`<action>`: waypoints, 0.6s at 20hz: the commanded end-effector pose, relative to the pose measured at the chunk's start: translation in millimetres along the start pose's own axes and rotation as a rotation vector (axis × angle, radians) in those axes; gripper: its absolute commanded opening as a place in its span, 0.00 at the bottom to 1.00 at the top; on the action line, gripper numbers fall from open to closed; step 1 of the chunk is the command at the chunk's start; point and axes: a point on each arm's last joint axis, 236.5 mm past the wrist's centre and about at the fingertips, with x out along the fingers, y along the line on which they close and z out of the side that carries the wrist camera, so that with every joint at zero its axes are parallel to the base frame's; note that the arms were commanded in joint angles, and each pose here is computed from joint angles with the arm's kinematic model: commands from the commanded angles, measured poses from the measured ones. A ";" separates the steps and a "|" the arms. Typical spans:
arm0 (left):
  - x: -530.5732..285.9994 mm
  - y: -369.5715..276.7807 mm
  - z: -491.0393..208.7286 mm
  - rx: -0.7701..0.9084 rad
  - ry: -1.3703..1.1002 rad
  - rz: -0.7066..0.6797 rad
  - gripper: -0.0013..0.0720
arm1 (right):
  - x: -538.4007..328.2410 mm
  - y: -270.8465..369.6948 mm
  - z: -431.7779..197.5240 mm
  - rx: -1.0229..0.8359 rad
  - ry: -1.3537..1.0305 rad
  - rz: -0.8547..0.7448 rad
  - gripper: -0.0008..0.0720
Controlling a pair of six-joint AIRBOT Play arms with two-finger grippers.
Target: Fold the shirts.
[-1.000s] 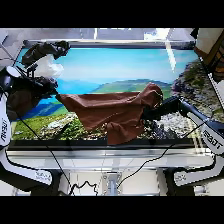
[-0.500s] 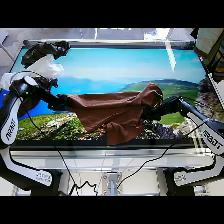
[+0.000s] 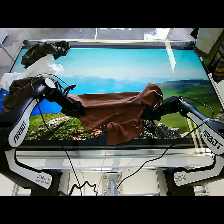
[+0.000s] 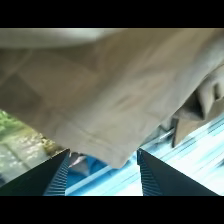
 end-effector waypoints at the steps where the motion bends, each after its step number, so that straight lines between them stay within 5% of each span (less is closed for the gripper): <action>1: 11.6 11.2 -24.5 -0.035 0.099 0.059 0.65 | -0.1 0.0 0.5 -0.003 -0.002 -0.001 0.05; 12: 54.2 6.6 4.4 -0.123 -0.089 -0.063 0.65 | -0.2 0.3 0.3 -0.004 -0.001 0.000 0.05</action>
